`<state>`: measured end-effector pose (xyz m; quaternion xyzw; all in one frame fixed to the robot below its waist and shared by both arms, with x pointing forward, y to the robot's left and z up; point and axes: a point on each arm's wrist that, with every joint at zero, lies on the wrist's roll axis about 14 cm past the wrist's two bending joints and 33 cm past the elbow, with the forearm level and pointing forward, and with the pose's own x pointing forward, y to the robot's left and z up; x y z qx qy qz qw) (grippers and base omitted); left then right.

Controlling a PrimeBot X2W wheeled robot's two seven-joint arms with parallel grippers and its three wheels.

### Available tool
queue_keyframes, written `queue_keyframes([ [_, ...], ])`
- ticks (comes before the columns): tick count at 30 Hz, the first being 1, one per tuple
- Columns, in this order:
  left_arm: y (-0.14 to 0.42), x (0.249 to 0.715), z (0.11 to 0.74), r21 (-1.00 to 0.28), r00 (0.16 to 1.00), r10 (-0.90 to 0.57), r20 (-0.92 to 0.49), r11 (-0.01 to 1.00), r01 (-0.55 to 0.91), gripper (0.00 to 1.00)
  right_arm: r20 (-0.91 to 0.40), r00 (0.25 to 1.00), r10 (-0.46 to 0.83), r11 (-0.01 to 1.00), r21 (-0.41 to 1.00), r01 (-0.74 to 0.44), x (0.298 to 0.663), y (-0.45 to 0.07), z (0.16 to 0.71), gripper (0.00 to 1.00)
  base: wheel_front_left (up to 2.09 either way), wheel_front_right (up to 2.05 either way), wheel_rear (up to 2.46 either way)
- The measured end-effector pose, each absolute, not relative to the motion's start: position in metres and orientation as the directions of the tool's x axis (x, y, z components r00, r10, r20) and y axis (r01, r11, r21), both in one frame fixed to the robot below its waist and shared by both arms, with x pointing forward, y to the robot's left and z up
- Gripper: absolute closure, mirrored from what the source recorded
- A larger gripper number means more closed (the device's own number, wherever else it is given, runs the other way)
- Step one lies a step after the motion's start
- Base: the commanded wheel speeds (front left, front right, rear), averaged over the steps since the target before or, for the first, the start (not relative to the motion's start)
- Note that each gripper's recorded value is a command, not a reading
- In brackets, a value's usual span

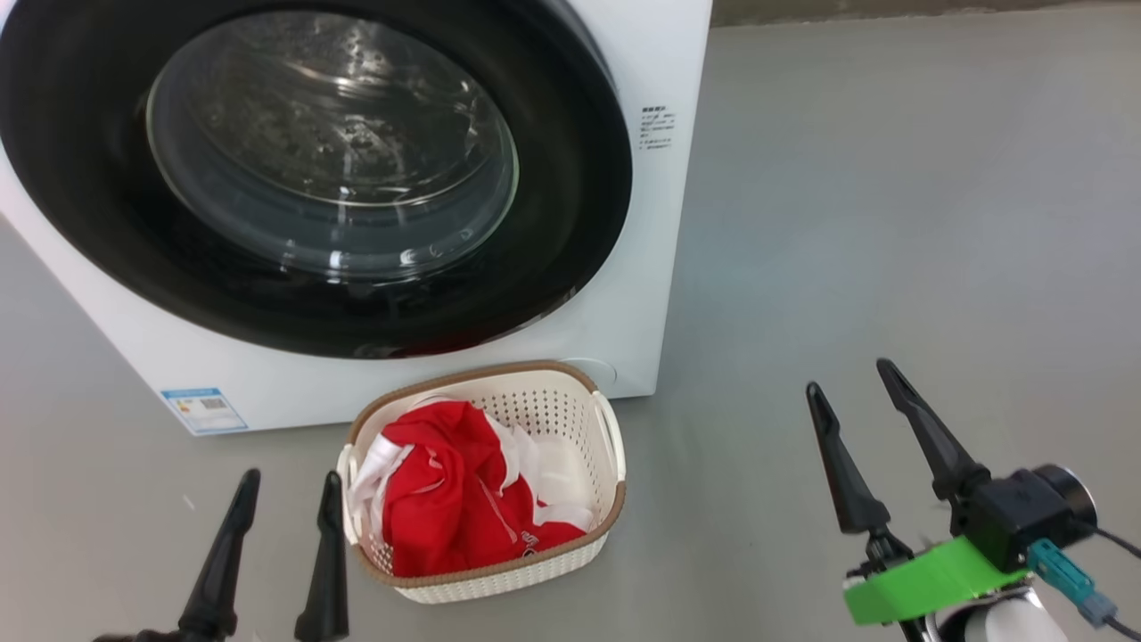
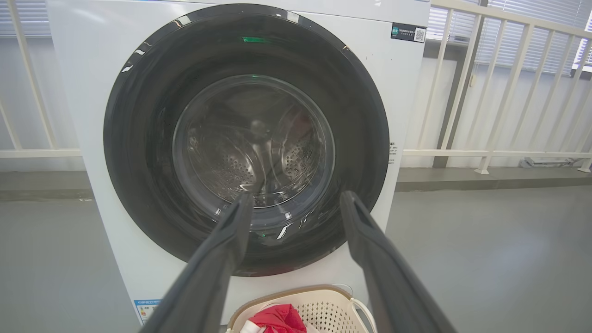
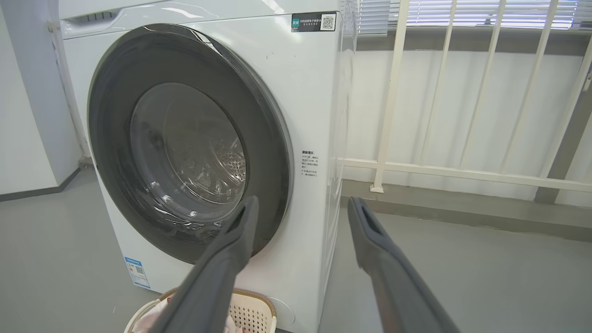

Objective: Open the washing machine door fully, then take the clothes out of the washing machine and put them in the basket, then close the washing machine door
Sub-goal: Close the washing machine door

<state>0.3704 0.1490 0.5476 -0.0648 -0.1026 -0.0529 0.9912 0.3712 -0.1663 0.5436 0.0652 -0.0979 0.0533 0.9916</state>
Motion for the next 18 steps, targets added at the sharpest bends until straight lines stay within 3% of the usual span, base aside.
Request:
queue_keyframes([
  [18,0.155,0.346,0.539,-0.111,0.979,-0.092,0.183,0.987,0.114,0.00,0.184,0.983,0.006,0.989,0.142,-0.033,0.338,-0.192,0.536,0.00,0.00,0.00,0.00],
])
